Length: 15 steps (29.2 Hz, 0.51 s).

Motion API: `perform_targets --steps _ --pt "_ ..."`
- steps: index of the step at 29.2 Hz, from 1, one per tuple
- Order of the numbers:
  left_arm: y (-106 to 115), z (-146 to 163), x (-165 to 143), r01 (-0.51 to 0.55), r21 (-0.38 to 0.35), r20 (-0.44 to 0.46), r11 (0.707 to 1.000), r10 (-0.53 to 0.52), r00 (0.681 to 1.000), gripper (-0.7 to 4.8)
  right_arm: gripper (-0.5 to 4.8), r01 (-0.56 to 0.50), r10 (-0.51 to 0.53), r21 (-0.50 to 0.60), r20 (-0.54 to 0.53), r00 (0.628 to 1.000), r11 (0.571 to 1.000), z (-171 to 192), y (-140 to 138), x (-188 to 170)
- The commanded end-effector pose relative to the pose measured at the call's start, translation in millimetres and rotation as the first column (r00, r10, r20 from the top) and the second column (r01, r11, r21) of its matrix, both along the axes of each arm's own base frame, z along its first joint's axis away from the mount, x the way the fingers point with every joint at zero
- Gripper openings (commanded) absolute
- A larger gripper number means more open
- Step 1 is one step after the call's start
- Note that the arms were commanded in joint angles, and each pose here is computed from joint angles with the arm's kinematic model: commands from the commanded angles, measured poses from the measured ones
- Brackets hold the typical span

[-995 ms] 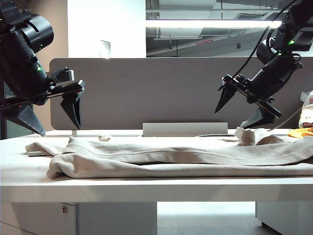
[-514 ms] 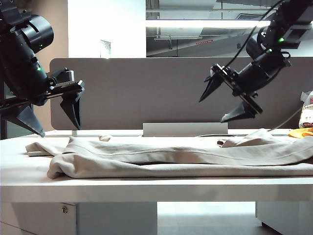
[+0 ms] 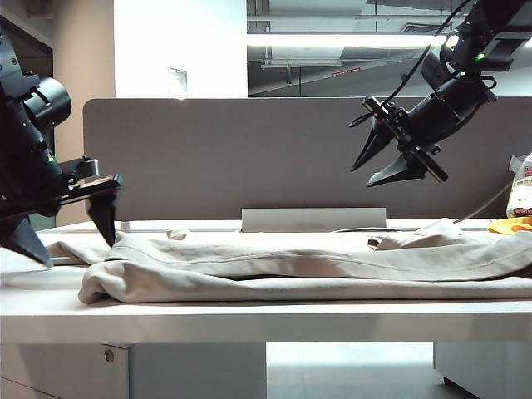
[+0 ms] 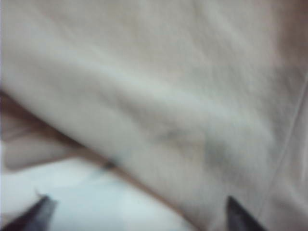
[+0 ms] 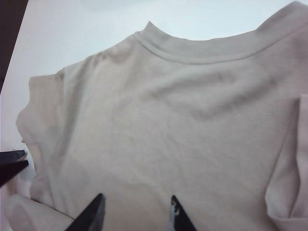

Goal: Fold the bottom side of the T-shirt horizontally towards the center, about one-third of the way, then fold the sleeve back towards the center, creating a straight line along the edge of the T-shirt, and finally fold the bottom of the T-shirt up towards the top, creating a neat rectangle.

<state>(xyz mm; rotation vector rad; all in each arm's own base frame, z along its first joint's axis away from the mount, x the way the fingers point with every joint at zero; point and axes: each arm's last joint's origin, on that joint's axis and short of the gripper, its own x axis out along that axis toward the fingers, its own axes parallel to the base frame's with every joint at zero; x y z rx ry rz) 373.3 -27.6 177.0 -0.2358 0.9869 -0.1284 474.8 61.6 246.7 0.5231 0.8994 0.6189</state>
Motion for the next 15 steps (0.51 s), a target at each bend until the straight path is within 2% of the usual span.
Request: perform_targets --steps 1,5,9,15 --pt "5 12 7 -0.016 -0.034 0.028 0.999 0.017 0.999 4.67 1.79 -0.018 0.018 -0.007 0.039 0.999 1.0 7 0 0" --pt "4 32 18 -0.014 -0.033 0.09 0.999 0.017 0.996 4.66 1.79 -0.018 0.019 -0.009 0.041 0.999 1.0 7 0 0" --pt "4 44 26 -0.02 -0.027 0.114 0.999 0.023 0.993 4.56 1.79 -0.018 0.019 -0.01 0.034 0.999 1.0 6 0 -1" --pt "17 51 51 -0.036 0.071 0.033 0.997 0.034 0.999 4.57 1.79 -0.034 0.034 -0.026 0.013 0.999 0.999 4 0 -3"
